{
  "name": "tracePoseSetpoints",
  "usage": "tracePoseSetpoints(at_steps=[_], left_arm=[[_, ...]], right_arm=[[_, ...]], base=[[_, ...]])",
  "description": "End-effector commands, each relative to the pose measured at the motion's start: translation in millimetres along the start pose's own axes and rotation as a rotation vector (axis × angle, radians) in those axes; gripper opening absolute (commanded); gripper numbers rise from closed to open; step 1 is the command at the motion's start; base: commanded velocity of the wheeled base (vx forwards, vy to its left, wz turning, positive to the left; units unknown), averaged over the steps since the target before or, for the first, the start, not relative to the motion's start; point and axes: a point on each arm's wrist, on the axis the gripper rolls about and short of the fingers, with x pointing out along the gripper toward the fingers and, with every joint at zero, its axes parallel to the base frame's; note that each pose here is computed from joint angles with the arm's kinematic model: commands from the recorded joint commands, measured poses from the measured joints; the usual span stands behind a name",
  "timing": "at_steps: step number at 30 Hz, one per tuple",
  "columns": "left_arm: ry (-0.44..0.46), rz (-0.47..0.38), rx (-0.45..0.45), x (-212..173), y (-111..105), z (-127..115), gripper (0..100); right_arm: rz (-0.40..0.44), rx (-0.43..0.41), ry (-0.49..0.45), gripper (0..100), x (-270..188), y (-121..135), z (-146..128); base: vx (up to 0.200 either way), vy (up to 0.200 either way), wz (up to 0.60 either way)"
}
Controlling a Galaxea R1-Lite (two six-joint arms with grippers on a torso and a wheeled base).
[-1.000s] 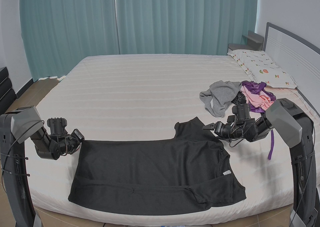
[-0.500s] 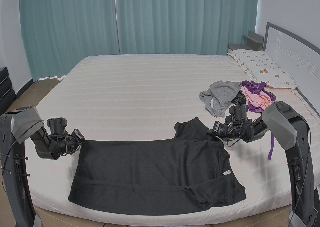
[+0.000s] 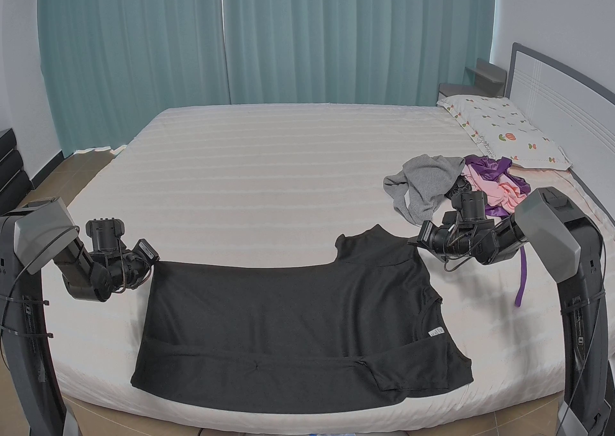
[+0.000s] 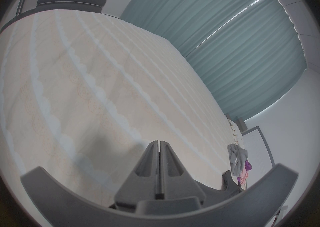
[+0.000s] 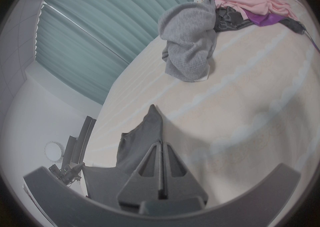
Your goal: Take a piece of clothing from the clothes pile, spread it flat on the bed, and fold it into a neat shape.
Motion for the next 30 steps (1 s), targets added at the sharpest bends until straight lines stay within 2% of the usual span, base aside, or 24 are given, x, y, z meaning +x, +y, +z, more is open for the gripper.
tracePoseSetpoints(at_steps=[1, 4, 16, 23, 30], left_arm=[[-0.025, -0.022, 0.0, -6.6, -8.4, 7.3, 0], [-0.04, -0.026, -0.002, -10.0, -9.1, 12.5, 0], [-0.067, -0.023, -0.014, -21.8, -8.1, 22.2, 0], [-0.061, -0.023, -0.019, -27.1, -5.8, 22.2, 0], [-0.046, -0.02, -0.018, -25.8, -4.1, 18.7, 0]], right_arm=[[0.025, 0.006, -0.038, 0, -12.7, 14.2, 13.3], [0.048, 0.034, -0.067, 0, -18.8, 22.8, 20.0], [0.105, 0.0, -0.139, 0, -30.1, 28.4, 17.7], [0.091, -0.002, -0.12, 0, -34.0, 24.0, 7.7], [0.102, -0.015, -0.138, 0, -42.6, 28.4, 10.8]], base=[[0.0, 0.0, 0.0], [0.0, 0.0, 0.0], [0.0, 0.0, 0.0], [0.0, 0.0, 0.0], [0.0, 0.0, 0.0]])
